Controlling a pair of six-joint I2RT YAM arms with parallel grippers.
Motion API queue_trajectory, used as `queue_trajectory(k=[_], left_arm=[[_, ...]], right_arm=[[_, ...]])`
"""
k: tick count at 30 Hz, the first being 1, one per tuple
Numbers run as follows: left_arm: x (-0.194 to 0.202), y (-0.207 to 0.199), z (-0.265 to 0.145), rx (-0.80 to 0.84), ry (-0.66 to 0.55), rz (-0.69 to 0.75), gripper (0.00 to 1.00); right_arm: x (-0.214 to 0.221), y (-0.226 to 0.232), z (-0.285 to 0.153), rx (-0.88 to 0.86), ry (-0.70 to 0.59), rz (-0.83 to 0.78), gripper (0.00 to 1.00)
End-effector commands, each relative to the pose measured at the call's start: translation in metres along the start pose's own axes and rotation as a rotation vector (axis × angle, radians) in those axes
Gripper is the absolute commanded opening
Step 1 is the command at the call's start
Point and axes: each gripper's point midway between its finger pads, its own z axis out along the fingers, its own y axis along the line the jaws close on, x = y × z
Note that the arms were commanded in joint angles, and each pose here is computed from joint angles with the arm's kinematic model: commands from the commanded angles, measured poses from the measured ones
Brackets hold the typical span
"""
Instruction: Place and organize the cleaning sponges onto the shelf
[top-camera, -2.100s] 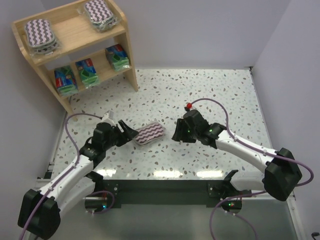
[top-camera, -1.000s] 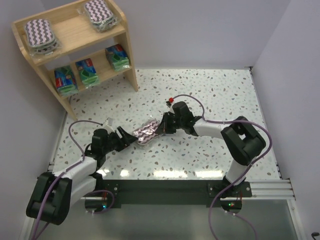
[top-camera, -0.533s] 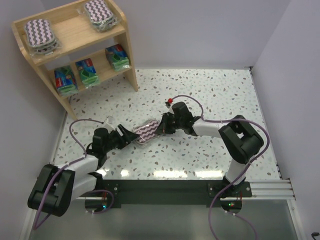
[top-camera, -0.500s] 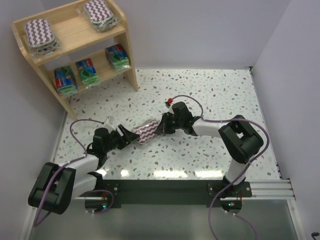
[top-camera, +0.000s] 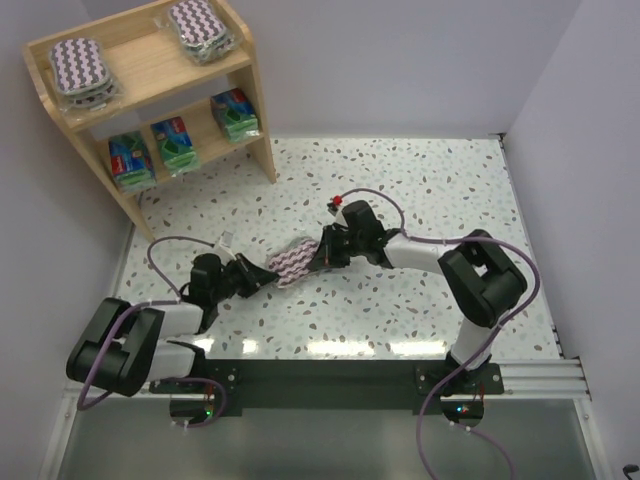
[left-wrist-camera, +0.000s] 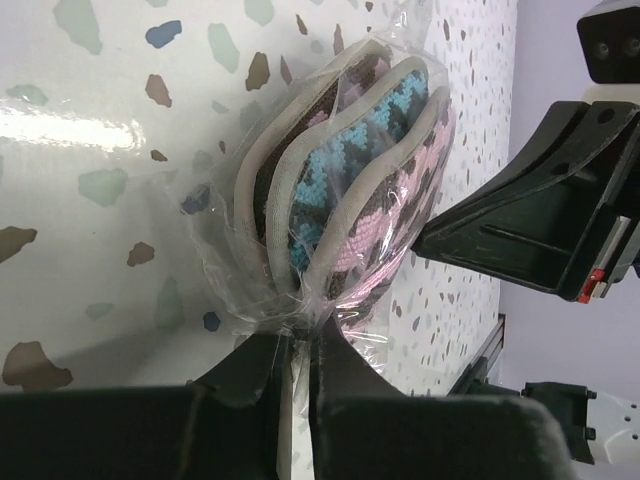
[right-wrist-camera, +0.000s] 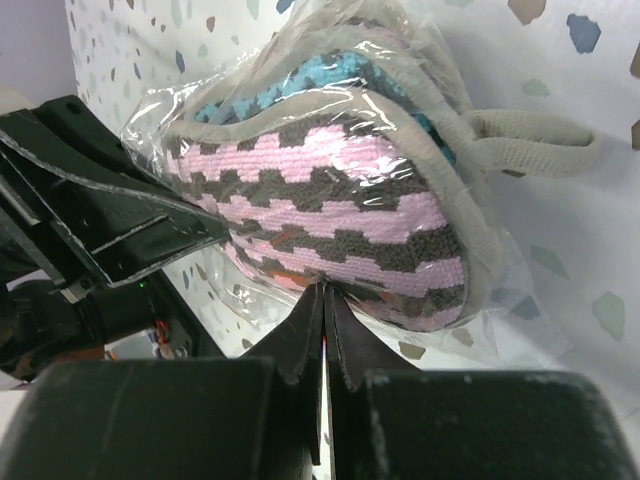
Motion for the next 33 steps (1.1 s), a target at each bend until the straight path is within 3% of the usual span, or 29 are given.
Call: queue_trajectory(k=[1,4,7,8,10,13,19,27,30,31,33], left_arm=[[-0.003,-0.024,-0.005,0.080,-0.001,0.035,0.00],[-0.011,-0.032,-0.011,0.081,-0.037,0.027,0.00],[-0.023,-0.049,-0.020,0.105,-0.091,0.015,0.00],[-0.029,-0.059,-0.025,0.127,-0.116,0.016,0.00],[-0.040,-0.067,-0.029,0.115,-0.150,0.004,0.00],[-0.059,-0.100,-0.045,0.186,-0.226,-0.012,0.00],[-0.124,-0.203,-0.106,0.355,-0.466,-0.045,0.00],[-0.209,-0.329,-0.193,0.575,-0.767,-0.082,0.00],[-0.237,-0.346,-0.193,0.572,-0.824,-0.142,0.00],[-0.256,-0.358,-0.215,0.581,-0.919,-0.178,0.00],[-0.280,-0.347,-0.208,0.475,-0.994,-0.248,0.00]], right_arm=[[-0.011,0.029,-0.025,-0.031,-0.010,-0.067,0.00],[-0.015,0.049,-0.055,-0.033,-0.029,-0.112,0.10],[-0.021,0.077,-0.096,-0.046,-0.075,-0.180,0.35],[-0.032,0.094,-0.119,-0.056,-0.141,-0.222,0.51],[-0.033,0.099,-0.142,-0.037,-0.169,-0.226,0.68],[-0.044,0.113,-0.188,0.001,-0.271,-0.257,0.81],[-0.056,0.115,-0.248,0.113,-0.417,-0.274,0.86],[-0.051,0.112,-0.255,0.123,-0.429,-0.272,0.87],[-0.050,0.110,-0.253,0.125,-0.423,-0.271,0.87],[-0.051,0.110,-0.253,0.125,-0.426,-0.273,0.87],[-0.050,0.109,-0.252,0.126,-0.422,-0.272,0.87]])
